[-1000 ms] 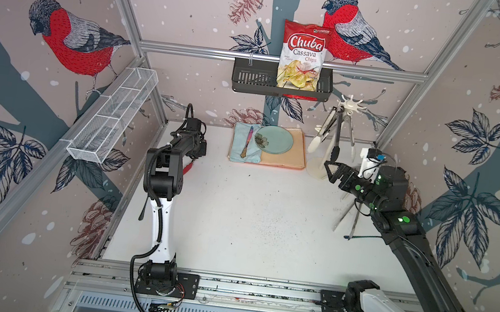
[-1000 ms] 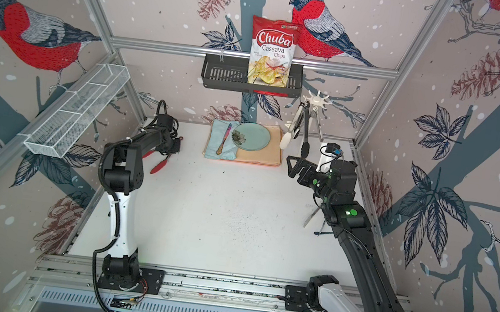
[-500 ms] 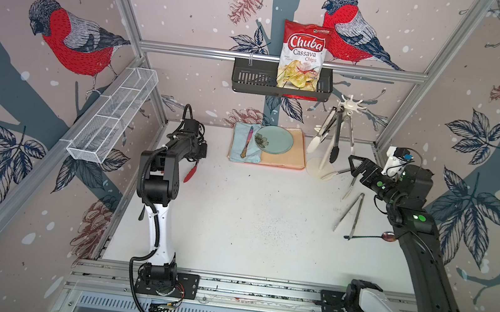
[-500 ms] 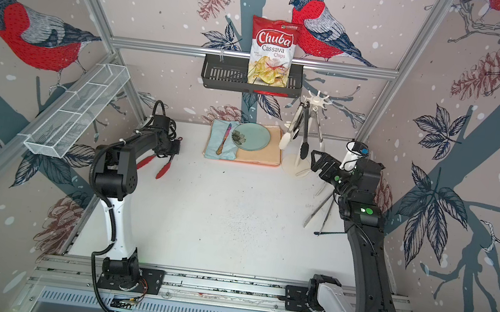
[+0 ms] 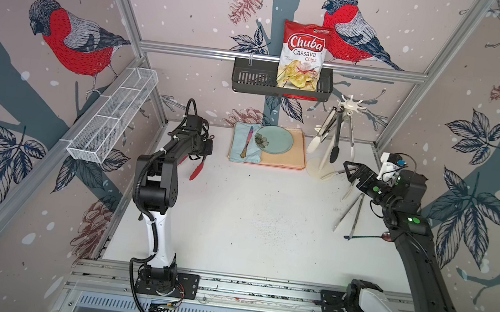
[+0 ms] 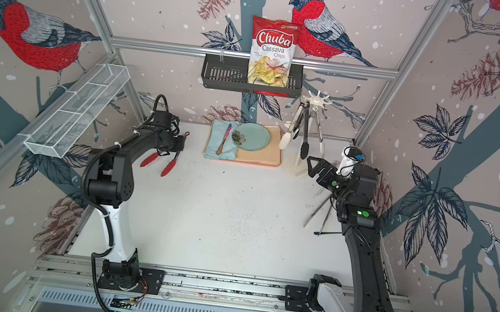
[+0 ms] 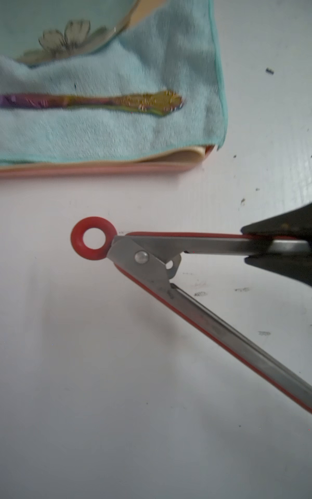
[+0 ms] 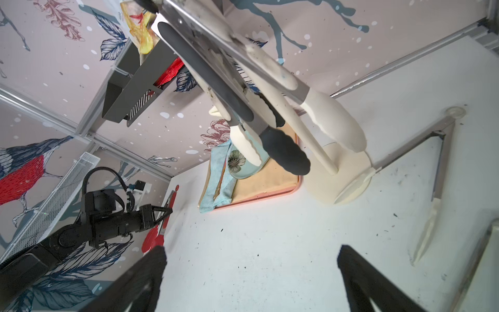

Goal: Hang food tongs on kitchen utensil racks
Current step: Pick up the food tongs from the center of the board.

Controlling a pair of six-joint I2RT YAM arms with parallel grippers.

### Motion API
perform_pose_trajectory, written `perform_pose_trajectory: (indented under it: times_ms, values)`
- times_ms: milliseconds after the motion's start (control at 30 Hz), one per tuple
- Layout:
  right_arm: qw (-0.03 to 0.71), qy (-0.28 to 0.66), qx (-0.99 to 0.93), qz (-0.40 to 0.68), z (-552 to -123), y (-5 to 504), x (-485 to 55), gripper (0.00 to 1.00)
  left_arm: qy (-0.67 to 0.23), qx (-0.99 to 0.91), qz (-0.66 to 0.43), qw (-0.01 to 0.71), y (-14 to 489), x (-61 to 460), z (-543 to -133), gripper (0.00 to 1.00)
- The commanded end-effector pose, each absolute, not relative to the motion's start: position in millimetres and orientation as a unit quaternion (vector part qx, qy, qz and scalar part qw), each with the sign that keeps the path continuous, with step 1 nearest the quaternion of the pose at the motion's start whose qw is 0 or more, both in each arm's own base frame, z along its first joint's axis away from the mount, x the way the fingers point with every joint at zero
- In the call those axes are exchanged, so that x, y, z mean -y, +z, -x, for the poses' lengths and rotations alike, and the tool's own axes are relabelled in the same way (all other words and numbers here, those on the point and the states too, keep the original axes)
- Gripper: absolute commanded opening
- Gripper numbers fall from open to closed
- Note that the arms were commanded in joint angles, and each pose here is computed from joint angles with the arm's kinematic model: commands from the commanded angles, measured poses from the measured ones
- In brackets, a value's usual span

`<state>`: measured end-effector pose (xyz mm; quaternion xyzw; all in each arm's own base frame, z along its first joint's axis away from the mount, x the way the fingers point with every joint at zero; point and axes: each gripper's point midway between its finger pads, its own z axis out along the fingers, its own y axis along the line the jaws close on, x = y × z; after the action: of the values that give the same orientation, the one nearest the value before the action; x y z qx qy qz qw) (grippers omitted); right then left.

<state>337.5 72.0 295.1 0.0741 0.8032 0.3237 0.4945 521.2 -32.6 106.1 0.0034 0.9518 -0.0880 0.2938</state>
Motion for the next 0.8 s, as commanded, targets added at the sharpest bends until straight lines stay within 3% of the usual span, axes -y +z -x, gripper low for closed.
perform_pose_trajectory:
  times_ms: [0,500,767]
  values:
    - [0.5,0.353,-0.789,-0.056,-332.8,304.2,-88.7,1.0,-0.128,-0.942,-0.02,0.309,136.4,61.5,-511.0,0.0]
    - [0.479,0.441,-0.757,0.061,-303.0,309.0,-179.8,1.0,-0.357,-0.836,-0.128,0.396,263.3,195.7,-412.1,0.0]
    - [0.473,0.458,-0.748,0.083,-300.0,321.7,-215.8,0.99,-0.382,-0.793,-0.152,0.449,293.6,240.3,-376.1,0.0]
